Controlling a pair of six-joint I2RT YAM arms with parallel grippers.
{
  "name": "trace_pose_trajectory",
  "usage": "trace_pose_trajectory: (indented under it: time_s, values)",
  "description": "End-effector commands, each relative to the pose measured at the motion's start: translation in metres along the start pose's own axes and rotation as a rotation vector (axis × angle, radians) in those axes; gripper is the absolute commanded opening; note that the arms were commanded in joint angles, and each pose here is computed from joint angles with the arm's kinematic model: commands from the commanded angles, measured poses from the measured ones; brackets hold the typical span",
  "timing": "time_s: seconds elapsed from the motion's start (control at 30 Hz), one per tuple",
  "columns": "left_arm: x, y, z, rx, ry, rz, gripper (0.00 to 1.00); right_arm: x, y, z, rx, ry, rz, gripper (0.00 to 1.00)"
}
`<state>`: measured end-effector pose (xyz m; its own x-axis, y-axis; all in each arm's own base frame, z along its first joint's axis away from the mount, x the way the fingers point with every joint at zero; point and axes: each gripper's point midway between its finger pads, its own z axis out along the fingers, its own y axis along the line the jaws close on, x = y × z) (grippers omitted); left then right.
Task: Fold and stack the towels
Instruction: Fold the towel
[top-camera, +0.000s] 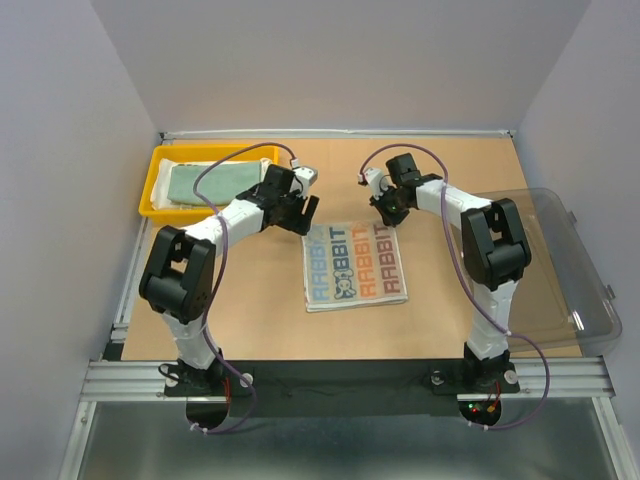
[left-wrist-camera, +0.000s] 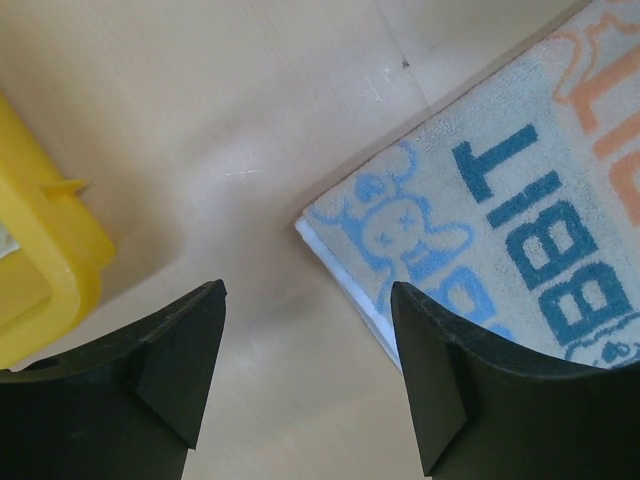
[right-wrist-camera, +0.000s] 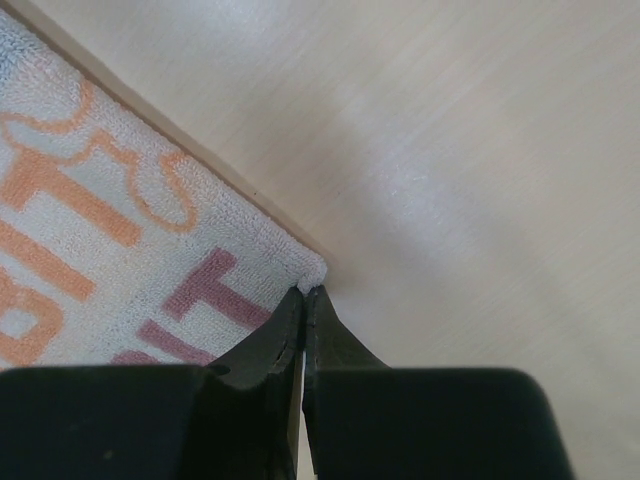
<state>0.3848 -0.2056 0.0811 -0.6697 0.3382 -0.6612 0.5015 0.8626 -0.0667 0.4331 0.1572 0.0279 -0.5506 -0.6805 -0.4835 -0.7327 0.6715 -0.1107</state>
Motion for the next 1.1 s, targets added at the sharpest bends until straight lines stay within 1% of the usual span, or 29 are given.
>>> trace_pose_trajectory:
  time_s: [0.0, 0.03, 0.07, 0.13, 0.23, 0.33, 0.43, 0.5, 0.53, 0.6, 0.63, 0.7, 0.73, 0.77, 0.87, 0.9, 0.93, 0.97, 1.03, 1.07]
  values:
    - [-0.018, -0.001, 0.004, 0.016, -0.004, 0.025, 0.77, 0.014, -0.002, 0.013, 0.0, 0.055, -0.033, 0.01]
    - [-0.019, -0.001, 0.007, 0.015, 0.002, 0.028, 0.76, 0.016, 0.0, 0.013, -0.005, 0.058, -0.031, 0.01]
    - [-0.013, 0.001, 0.016, 0.014, 0.033, 0.022, 0.75, 0.016, 0.001, 0.013, -0.009, 0.057, -0.032, 0.01]
    - [-0.012, -0.001, 0.024, 0.028, 0.049, 0.022, 0.71, 0.019, 0.003, 0.014, -0.011, 0.065, -0.031, 0.01]
    - [-0.014, 0.0, 0.039, 0.031, 0.069, 0.018, 0.69, 0.024, 0.006, 0.015, -0.021, 0.072, -0.03, 0.01]
    - [-0.009, 0.001, 0.049, 0.034, 0.101, 0.019, 0.63, 0.027, 0.008, 0.015, -0.025, 0.074, -0.026, 0.01]
    - [0.001, 0.0, 0.056, 0.041, 0.14, 0.016, 0.61, 0.029, 0.009, 0.015, -0.026, 0.076, -0.021, 0.01]
    - [0.006, -0.002, 0.057, 0.055, 0.155, 0.011, 0.57, 0.031, 0.009, 0.014, -0.025, 0.078, -0.018, 0.01]
    - [0.011, -0.003, 0.057, 0.06, 0.172, 0.009, 0.53, 0.03, 0.009, 0.013, -0.02, 0.075, -0.02, 0.01]
    - [0.019, -0.003, 0.057, 0.059, 0.19, -0.001, 0.49, 0.032, 0.009, 0.013, -0.016, 0.08, -0.018, 0.01]
    - [0.024, -0.002, 0.057, 0.053, 0.201, -0.003, 0.45, 0.032, 0.009, 0.012, -0.014, 0.079, -0.017, 0.01]
    - [0.036, 0.002, 0.058, 0.028, 0.232, -0.009, 0.43, 0.03, 0.007, 0.011, -0.009, 0.075, -0.017, 0.01]
    - [0.041, 0.003, 0.058, 0.023, 0.245, -0.009, 0.33, 0.03, 0.006, 0.011, -0.003, 0.074, -0.016, 0.01]
    - [0.048, 0.005, 0.059, 0.018, 0.267, -0.013, 0.3, 0.028, 0.005, 0.01, 0.005, 0.07, -0.017, 0.01]
    - [0.053, 0.007, 0.06, 0.014, 0.281, -0.012, 0.29, 0.024, 0.0, 0.007, 0.027, 0.063, -0.016, 0.01]
    - [0.053, 0.009, 0.06, 0.012, 0.281, -0.008, 0.17, 0.021, -0.002, 0.006, 0.034, 0.057, -0.017, 0.01]
    - [0.053, 0.01, 0.062, 0.009, 0.278, -0.008, 0.1, 0.019, -0.004, 0.005, 0.042, 0.053, -0.014, 0.01]
    - [0.054, 0.012, 0.063, 0.011, 0.279, -0.01, 0.07, 0.018, -0.004, 0.004, 0.044, 0.049, -0.013, 0.01]
    - [0.057, 0.013, 0.065, 0.027, 0.287, -0.023, 0.04, 0.014, -0.006, 0.001, 0.049, 0.04, -0.011, 0.01]
    - [0.058, 0.013, 0.066, 0.033, 0.292, -0.02, 0.0, 0.013, -0.006, 0.0, 0.053, 0.035, -0.008, 0.01]
